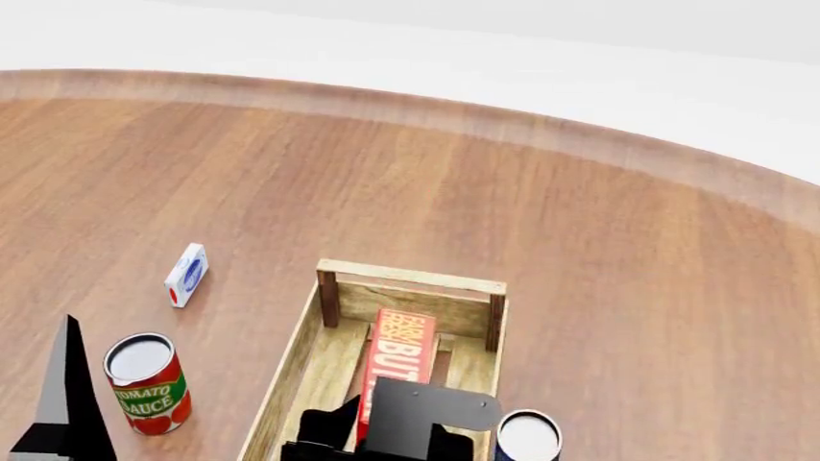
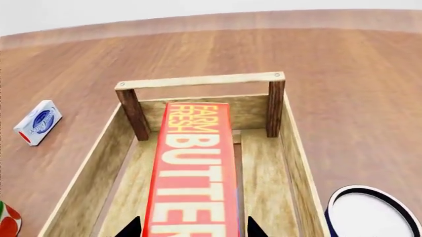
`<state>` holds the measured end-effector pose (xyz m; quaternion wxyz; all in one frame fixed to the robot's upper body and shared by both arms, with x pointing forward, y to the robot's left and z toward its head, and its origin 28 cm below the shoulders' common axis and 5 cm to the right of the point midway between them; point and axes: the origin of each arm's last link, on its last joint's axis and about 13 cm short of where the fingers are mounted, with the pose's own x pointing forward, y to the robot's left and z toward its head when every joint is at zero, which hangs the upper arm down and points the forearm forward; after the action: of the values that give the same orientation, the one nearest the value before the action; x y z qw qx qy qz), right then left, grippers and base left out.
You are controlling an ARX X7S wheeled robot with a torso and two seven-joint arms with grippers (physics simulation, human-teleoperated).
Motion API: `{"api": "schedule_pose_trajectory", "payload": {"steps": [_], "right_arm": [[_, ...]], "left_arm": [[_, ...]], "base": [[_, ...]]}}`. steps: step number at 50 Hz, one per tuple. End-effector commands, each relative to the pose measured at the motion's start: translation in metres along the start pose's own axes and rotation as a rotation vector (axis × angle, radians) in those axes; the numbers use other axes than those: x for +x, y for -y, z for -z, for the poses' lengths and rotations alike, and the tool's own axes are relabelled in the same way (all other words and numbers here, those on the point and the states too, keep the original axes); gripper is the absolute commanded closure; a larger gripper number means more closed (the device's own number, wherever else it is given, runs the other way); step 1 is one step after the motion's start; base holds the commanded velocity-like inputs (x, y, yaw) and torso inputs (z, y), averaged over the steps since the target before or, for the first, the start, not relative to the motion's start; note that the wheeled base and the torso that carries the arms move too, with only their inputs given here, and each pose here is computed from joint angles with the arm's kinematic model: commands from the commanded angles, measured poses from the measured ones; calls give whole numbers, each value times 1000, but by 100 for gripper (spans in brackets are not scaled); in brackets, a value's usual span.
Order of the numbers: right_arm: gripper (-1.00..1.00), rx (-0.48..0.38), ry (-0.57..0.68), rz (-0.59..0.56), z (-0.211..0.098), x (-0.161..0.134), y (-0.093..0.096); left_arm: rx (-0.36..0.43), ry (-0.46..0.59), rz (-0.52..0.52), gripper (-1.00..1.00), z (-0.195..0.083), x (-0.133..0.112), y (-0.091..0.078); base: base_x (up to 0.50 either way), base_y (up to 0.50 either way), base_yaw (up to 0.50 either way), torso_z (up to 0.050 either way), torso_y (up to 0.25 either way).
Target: Pick up the butter and put it in the tray.
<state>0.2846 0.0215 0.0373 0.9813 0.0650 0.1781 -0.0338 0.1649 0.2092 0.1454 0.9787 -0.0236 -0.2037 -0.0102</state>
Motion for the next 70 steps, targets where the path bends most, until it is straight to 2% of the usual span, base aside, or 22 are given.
{"api": "schedule_pose_trajectory", "payload": {"steps": [1, 6, 7, 30, 47, 61, 70], "right_arm": [[100, -39, 65, -33, -7, 2, -3], [100, -37, 61, -52, -6, 2, -3], [-100, -31, 58, -65, -5, 2, -3], [-100, -26, 61, -79, -7, 0, -3], [-100, -31, 113, -92, -25, -14, 3], [-100, -39, 211, -105, -46, -36, 13], [-100, -69, 281, -90, -52, -49, 31]], "left_arm": [[-1, 0, -1, -100, 1, 0, 0], [0, -1, 0, -100, 0, 0, 0], [0, 0, 0, -100, 0, 0, 0], [1, 0, 1, -100, 0, 0, 1], [2, 0, 4, -100, 1, -1, 1], [3, 1, 2, -100, -1, -1, 1], [5, 1, 3, -100, 0, -1, 1]], "base": [[0, 0, 0, 0, 0], [0, 0, 0, 2, 0], [0, 0, 0, 0, 11], [0, 0, 0, 0, 0], [0, 0, 0, 0, 0], [0, 0, 0, 0, 0], [0, 0, 0, 0, 0]]}}
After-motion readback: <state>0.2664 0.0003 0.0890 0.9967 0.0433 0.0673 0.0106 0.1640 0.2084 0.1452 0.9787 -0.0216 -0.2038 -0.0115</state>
